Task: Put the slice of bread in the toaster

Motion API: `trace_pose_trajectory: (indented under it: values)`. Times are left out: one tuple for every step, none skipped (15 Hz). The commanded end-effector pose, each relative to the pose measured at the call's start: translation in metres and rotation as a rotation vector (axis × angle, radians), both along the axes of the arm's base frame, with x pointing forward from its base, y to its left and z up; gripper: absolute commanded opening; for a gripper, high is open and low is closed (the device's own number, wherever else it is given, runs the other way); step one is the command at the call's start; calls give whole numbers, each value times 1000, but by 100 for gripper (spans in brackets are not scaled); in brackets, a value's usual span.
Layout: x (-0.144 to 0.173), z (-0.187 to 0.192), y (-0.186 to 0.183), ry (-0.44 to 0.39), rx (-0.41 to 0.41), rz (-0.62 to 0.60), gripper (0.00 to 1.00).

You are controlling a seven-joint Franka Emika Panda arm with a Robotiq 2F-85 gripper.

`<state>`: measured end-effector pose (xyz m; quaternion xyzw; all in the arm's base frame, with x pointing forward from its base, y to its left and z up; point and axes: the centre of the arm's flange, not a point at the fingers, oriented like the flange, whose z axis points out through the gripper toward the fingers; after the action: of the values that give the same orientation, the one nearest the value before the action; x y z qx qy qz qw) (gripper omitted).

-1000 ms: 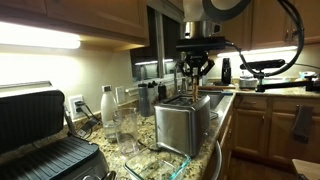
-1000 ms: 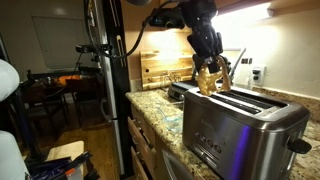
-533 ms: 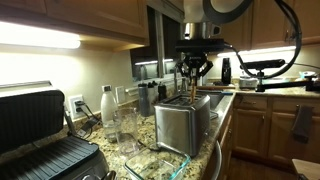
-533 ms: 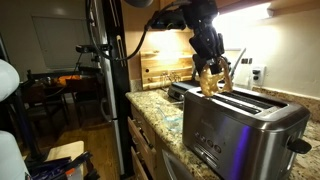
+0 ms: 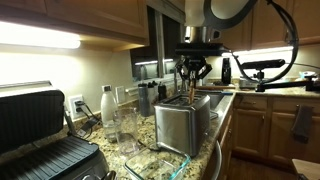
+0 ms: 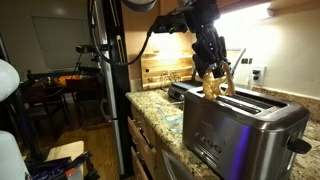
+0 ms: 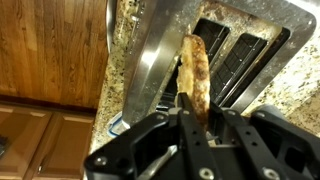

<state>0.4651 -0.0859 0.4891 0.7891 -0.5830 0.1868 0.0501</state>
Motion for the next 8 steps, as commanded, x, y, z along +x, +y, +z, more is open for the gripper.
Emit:
trace_pose_trajectory:
  values:
    - [-2,-11,-6,-35,20,-9,9]
    - [-1,-12,-7,-41,20,-9,9]
    - [0,-14,-7,-43,21,-8,9]
    - [2,-15,-8,-46,21,-8,9]
    - [3,-17,-9,-47,23,-7,9]
    - [4,-20,-10,-46,24,-7,9]
    - [5,-23,-11,-45,26,-7,9]
    - [7,-25,-12,-44,27,-7,9]
